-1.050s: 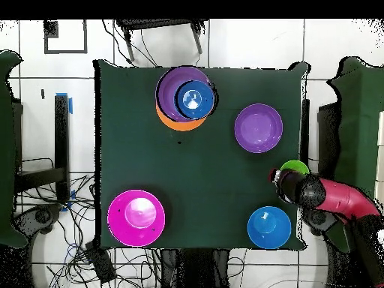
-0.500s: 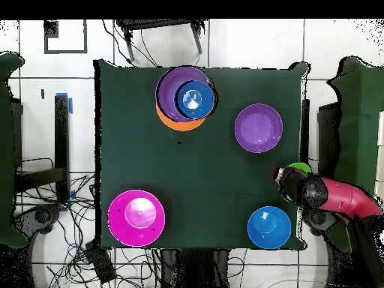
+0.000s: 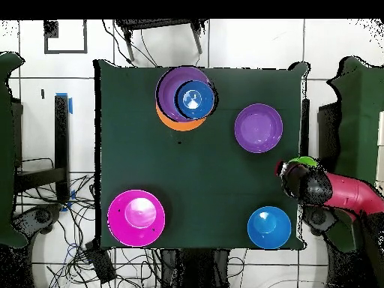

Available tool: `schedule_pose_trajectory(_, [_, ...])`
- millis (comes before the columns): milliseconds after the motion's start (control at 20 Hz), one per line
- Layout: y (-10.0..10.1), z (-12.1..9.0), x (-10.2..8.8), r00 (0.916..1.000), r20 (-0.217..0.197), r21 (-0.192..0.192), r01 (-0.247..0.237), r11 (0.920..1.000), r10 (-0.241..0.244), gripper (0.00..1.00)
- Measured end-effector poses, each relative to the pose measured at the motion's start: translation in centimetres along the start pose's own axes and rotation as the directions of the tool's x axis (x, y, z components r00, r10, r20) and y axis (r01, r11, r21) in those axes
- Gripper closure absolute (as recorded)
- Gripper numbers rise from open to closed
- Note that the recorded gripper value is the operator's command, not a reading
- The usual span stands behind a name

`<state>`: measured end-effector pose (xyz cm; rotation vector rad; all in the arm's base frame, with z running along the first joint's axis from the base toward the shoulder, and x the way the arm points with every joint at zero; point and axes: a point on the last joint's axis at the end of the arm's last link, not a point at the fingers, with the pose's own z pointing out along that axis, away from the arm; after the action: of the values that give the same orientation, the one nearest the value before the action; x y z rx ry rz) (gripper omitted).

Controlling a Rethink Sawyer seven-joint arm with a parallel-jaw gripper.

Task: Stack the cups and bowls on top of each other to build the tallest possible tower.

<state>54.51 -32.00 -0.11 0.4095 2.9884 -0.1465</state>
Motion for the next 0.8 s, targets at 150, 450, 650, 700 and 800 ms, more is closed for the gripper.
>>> schedule_pose_trajectory(150, [0.3,-2.3,-1.2,0.9997,-0.025,0.015,-0.007,0.9999,0.008,1.0])
schedule_pose_trajectory(450, [3.1,-7.1,-3.4,0.9958,-0.091,0.039,0.006,0.9992,-0.002,1.0])
schedule_pose_trajectory(650, [7.2,-10.3,-5.0,0.993,-0.114,0.036,0.037,0.9987,-0.032,1.0])
schedule_pose_trajectory(700, [8.4,-11.0,-5.4,0.9926,-0.113,0.034,0.047,0.9983,-0.043,1.0])
schedule_pose_trajectory(800, [9.8,-11.8,-5.9,0.9925,-0.109,0.03,0.059,0.9978,-0.056,1.0])
